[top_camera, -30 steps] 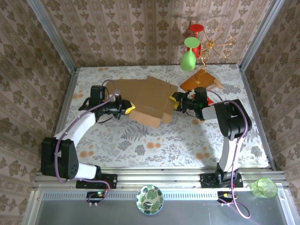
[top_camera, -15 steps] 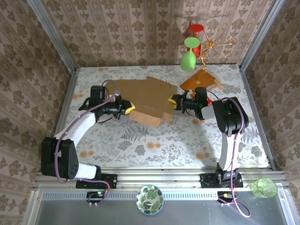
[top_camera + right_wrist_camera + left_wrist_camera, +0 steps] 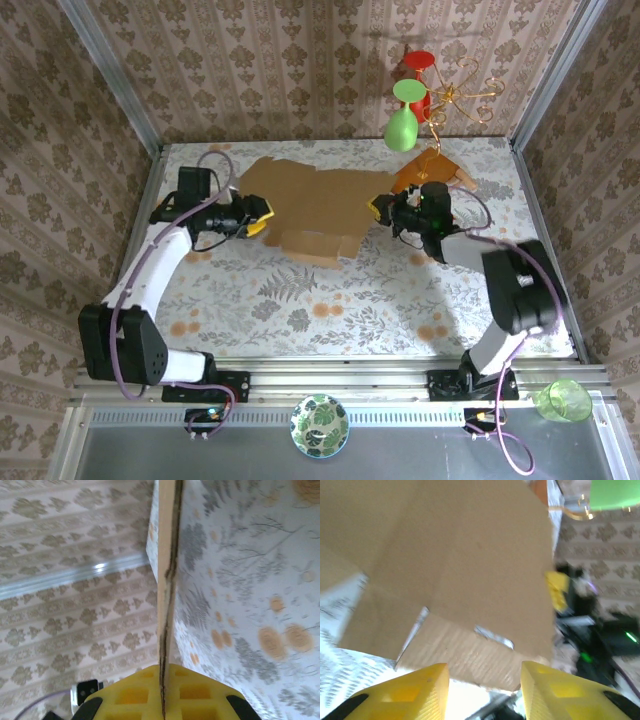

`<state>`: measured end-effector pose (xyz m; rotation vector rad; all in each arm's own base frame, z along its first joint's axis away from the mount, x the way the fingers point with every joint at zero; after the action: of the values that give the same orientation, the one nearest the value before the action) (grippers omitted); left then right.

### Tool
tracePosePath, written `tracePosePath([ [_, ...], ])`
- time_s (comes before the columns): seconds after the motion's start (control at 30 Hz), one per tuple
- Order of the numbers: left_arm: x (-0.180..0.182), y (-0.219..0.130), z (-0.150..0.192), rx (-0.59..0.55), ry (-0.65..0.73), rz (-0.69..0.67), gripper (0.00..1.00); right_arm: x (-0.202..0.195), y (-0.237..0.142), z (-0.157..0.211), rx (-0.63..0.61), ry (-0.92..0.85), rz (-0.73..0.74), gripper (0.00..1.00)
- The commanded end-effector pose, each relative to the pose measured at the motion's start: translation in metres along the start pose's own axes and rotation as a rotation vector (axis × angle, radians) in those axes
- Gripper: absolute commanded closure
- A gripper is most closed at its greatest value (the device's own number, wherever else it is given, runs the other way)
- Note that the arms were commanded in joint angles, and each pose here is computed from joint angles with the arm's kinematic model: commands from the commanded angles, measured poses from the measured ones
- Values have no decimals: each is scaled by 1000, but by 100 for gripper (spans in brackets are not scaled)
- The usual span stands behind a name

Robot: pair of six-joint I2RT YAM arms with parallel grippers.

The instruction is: Fold the paper box

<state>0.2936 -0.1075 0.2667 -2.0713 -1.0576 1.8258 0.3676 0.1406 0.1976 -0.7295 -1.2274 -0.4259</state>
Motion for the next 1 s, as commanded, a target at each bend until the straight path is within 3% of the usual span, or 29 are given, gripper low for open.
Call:
tracePosePath([
  [0.0,15,-30,-7,-152,9,-159,57,38,-26,29,-223,-101,101,100],
  [0.1,25,-36,-22,-237,-36,-149,57,65,-53,59,-385,-126,132,100],
  [0.27,33,-24,-41,-235,-52,-147,58,126,-88,111,-633,-168,161,100],
  [0.43,26,-26,-53,-260,-53,-144,60,186,-100,142,-715,-121,211,100],
  [0.63,14,-37,-54,-263,-59,-147,62,221,-78,132,-841,34,419,100],
  [0.77,5,-44,-51,-255,-46,-136,62,202,-42,103,-830,188,509,100],
  [0.97,-13,-48,-39,-206,76,-119,62,186,-11,79,-864,261,506,100],
])
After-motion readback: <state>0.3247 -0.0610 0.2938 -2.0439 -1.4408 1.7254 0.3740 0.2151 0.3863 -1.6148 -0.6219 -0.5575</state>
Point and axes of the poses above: each hand's point on the last joint's axis, 136 mm out from that joint toward the fingers, its own y axis out along the fingers, its own x axis along the line the jaws close on, z = x × y, the point moved 8 cm from there along -y, back along the fingers, and after that the axes turned 5 degrees about y, right-handed, at the moved point
